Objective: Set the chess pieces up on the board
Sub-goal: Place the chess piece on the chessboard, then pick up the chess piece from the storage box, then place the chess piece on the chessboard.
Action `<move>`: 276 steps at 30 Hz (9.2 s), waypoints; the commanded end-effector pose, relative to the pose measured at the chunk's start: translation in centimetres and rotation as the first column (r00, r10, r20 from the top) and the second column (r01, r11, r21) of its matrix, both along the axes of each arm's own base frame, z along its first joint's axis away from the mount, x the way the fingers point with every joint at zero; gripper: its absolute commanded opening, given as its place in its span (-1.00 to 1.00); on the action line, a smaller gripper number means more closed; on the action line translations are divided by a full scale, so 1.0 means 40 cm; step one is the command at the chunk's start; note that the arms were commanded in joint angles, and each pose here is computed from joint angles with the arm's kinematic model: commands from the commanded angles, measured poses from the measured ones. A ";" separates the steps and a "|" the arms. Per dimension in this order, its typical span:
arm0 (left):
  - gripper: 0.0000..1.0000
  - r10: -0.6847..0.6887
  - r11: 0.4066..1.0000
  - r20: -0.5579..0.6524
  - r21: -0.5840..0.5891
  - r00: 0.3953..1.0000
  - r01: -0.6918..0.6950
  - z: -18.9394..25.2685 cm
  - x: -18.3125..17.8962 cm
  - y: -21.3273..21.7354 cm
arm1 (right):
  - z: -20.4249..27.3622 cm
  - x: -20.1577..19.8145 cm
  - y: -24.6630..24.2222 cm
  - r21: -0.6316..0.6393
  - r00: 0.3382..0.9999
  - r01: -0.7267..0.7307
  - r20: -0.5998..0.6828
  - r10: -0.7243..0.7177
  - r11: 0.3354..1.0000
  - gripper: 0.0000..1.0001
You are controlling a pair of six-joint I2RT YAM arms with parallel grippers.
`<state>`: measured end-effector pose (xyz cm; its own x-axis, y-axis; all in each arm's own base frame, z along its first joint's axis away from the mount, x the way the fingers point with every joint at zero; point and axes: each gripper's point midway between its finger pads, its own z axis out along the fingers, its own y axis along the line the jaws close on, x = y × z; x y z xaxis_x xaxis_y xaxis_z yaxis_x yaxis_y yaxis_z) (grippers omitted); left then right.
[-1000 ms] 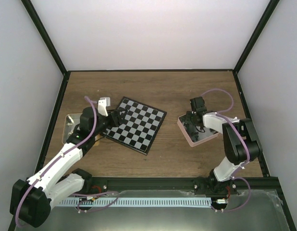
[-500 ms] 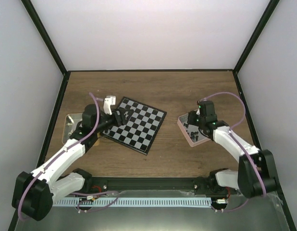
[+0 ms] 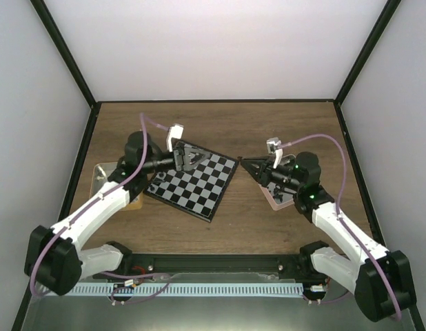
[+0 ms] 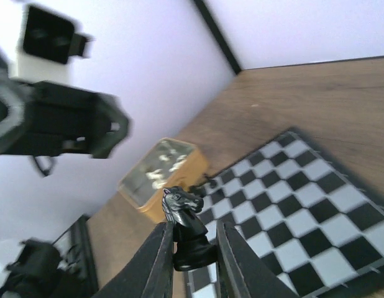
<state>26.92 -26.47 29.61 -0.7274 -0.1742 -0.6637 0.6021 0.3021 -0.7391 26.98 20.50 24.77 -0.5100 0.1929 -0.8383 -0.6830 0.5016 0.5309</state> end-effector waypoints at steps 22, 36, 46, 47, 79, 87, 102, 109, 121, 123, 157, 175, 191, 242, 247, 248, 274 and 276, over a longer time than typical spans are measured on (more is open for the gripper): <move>-0.29 -0.309 0.951 -0.267 -0.071 0.913 0.301 -0.082 -0.070 -0.158 | 0.048 -0.095 0.161 0.026 0.933 -0.356 0.056 0.355 0.934 -0.65; -0.91 -0.272 0.961 -0.241 -0.030 0.931 0.273 -0.099 -0.058 -0.156 | 0.025 -0.087 0.174 -0.001 0.936 -0.351 0.028 0.350 0.937 -0.50; -0.92 0.135 0.896 -0.115 0.438 0.984 -0.072 -0.220 0.081 -0.035 | -0.009 -0.009 0.111 -0.088 0.997 -0.078 0.005 0.079 0.993 0.44; -0.92 0.200 0.854 -0.077 0.502 0.977 -0.135 -0.235 0.105 -0.006 | -0.027 0.010 0.095 -0.111 1.000 -0.021 -0.014 0.020 0.994 0.45; -0.92 0.605 0.392 0.052 0.849 0.795 -0.354 -0.554 0.449 0.284 | -0.163 0.086 0.025 -0.267 0.963 0.188 -0.137 -0.230 0.945 0.44; -0.92 0.604 0.390 0.028 0.861 0.796 -0.326 -0.601 0.458 0.285 | -0.159 0.089 0.021 -0.278 0.962 0.197 -0.132 -0.240 0.940 0.44; -0.90 0.631 0.308 0.066 0.894 0.773 -0.327 -0.636 0.477 0.316 | -0.175 0.091 0.016 -0.292 0.958 0.202 -0.138 -0.250 0.935 0.44; -0.64 0.614 0.345 0.034 0.887 0.788 -0.307 -0.628 0.468 0.299 | -0.168 0.092 0.016 -0.289 0.959 0.206 -0.132 -0.252 0.935 0.44; 0.12 0.614 0.423 0.062 0.816 0.787 -0.394 -0.452 0.481 0.274 | -0.172 0.116 -0.022 -0.305 0.922 0.306 -0.142 -0.360 0.902 0.44; 0.13 0.613 0.435 0.072 0.801 0.787 -0.412 -0.412 0.471 0.276 | -0.192 0.141 -0.072 -0.351 0.864 0.409 -0.148 -0.481 0.842 0.43; 0.13 0.408 0.740 0.058 0.563 0.911 -0.367 -0.248 0.281 0.192 | -0.528 0.251 -0.419 -0.796 0.390 0.473 -0.195 -0.900 0.378 -0.03; 0.13 0.406 0.743 0.055 0.562 0.912 -0.365 -0.249 0.278 0.191 | -0.527 0.252 -0.406 -0.792 0.438 0.452 -0.203 -0.876 0.410 -0.68; 0.33 0.178 0.945 0.150 0.249 0.972 -0.212 -0.028 0.185 0.084 | -0.046 0.155 -0.112 -0.168 0.958 0.261 -0.074 -0.276 0.951 -0.63; -0.92 -0.459 0.888 -0.063 -0.040 0.886 0.457 0.048 -0.090 -0.242 | 0.137 -0.118 0.086 0.015 0.881 -0.464 0.112 0.460 0.885 -0.58; -0.92 -0.418 0.908 -0.034 0.001 0.908 0.418 0.041 -0.074 -0.235 | 0.136 -0.109 0.083 0.006 0.896 -0.435 0.107 0.432 0.900 0.04; -0.92 -0.398 0.917 -0.027 0.014 0.917 0.399 0.041 -0.065 -0.231 | 0.136 -0.106 0.082 0.001 0.901 -0.423 0.108 0.420 0.906 0.16; -0.92 0.587 0.378 0.266 0.745 0.765 -0.549 -0.359 0.281 0.246 | -0.043 0.088 -0.012 -0.130 0.989 0.078 -0.116 -0.093 0.988 0.41; -0.91 0.614 0.365 0.250 0.752 0.749 -0.550 -0.397 0.286 0.265 | -0.046 0.086 -0.013 -0.127 0.988 0.082 -0.123 -0.098 0.989 0.41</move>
